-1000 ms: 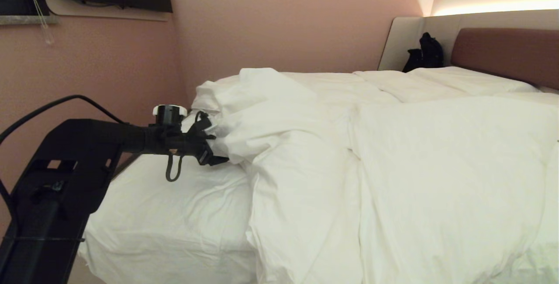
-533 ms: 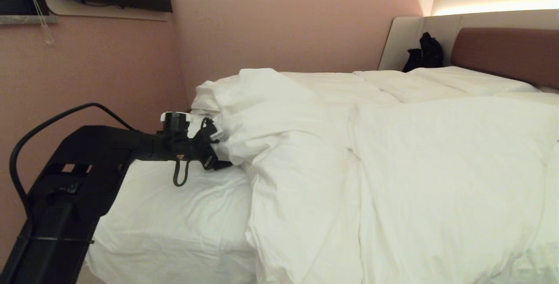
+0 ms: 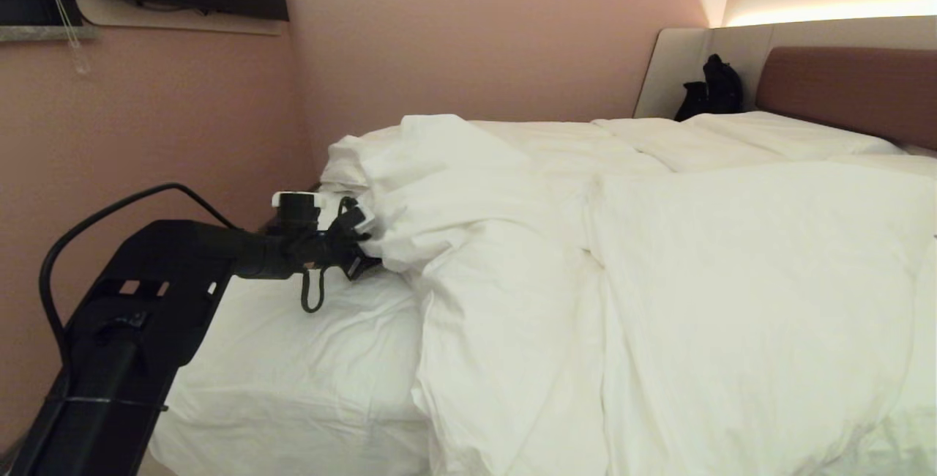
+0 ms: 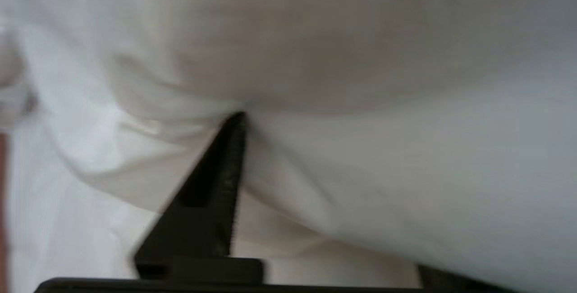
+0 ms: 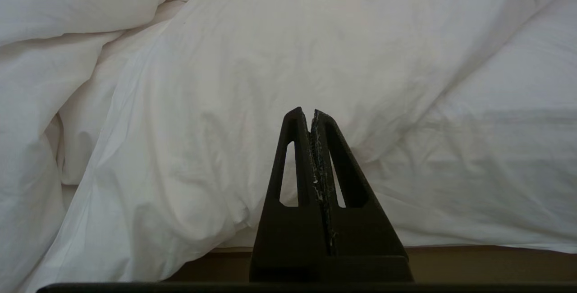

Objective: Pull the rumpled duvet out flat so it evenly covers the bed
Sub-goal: Hold the folded corner of the quilt, then flatten the corners of the folded blanket

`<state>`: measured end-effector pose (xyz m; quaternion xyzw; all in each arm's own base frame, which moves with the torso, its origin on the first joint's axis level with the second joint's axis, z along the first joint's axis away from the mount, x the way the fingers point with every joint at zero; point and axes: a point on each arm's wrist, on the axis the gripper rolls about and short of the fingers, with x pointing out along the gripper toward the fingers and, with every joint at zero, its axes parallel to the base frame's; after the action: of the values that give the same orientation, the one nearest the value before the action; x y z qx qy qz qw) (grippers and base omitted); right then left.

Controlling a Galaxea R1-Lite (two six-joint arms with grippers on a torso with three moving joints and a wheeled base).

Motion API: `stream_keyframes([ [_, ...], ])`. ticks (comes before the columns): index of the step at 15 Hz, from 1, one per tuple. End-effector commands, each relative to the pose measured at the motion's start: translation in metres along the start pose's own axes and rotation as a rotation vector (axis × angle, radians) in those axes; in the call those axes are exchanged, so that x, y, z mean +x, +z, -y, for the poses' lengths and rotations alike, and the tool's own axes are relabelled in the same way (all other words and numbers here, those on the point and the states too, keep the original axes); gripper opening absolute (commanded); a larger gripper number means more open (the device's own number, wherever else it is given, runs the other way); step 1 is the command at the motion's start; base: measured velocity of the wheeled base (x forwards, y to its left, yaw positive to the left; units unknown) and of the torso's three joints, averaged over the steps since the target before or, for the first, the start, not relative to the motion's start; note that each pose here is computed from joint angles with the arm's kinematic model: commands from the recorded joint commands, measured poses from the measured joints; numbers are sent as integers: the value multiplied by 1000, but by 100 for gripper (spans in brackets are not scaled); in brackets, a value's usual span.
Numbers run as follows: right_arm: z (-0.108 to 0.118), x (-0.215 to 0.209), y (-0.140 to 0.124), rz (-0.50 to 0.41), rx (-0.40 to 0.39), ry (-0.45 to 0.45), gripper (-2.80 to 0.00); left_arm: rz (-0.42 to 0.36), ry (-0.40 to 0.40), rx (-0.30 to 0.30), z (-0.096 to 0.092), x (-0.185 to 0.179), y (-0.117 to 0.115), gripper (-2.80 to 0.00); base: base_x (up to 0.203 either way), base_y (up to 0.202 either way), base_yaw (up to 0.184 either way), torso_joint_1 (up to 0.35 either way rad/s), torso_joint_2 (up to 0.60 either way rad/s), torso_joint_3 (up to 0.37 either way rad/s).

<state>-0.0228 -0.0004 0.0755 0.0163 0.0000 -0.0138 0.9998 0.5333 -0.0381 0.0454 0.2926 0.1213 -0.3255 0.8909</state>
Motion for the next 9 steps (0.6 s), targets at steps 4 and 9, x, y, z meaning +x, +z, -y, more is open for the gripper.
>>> stream_keyframes([
  [4,0,0,0,-1,0,0,-280,8,26,13,1,6,-7,-280,0,0,0,0,0,0],
  [9,0,0,0,0,1,0,-280,-6,78,19,-8,-3,1,-280,0,0,0,0,0,0],
])
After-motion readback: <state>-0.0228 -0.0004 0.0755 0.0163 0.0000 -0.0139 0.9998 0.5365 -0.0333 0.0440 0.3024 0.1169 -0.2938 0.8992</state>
